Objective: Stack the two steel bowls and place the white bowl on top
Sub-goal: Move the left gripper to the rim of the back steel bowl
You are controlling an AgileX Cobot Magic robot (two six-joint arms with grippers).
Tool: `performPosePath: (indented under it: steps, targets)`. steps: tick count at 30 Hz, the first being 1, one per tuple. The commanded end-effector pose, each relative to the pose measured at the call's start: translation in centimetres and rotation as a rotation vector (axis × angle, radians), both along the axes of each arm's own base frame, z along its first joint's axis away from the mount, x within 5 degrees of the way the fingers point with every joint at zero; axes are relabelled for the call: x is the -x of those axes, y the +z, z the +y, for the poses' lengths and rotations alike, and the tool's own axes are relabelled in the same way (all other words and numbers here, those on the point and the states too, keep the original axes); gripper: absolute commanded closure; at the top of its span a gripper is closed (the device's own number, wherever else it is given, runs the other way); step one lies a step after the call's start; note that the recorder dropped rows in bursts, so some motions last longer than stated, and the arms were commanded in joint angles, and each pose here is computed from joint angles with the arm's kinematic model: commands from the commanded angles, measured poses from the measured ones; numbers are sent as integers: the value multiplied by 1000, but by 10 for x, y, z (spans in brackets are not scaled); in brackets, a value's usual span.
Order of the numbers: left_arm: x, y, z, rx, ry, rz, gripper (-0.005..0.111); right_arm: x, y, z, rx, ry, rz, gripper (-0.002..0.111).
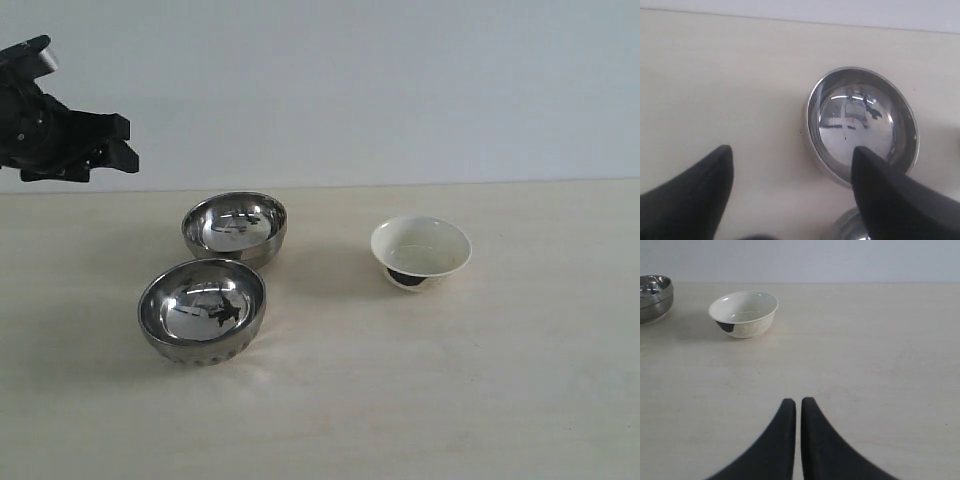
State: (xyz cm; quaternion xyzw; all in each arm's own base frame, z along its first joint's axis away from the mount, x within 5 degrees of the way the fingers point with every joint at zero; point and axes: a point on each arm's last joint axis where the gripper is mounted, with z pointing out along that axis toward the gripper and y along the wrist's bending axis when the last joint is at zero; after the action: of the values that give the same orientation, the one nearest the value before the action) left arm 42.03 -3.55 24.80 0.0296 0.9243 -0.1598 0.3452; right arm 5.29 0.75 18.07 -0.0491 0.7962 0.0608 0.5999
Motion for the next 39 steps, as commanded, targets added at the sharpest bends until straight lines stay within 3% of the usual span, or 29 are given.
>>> performPosePath:
  steps: [1,7,12,20,30,35,39]
  targets:
    - [-27,-10,-10,50,-3,41,45,0,1,0,4,-5,-10,108]
    - [-56,-27,-26,45,-65,70,45,0,1,0,4,-5,-10,108]
    - [-70,-47,-35,-36,-78,152,45,0,1,0,4,-5,-10,108]
    - [-78,-85,-46,-75,-129,254,45,0,1,0,4,-5,-10,108]
    - [-85,-116,-58,-86,-126,245,45,0,1,0,4,-5,-10,108]
    - [-86,-117,-57,-90,-126,230,52,0,1,0,4,-5,-10,108]
    - [-88,-116,-57,-92,-120,211,71,0,1,0,4,-5,-10,108]
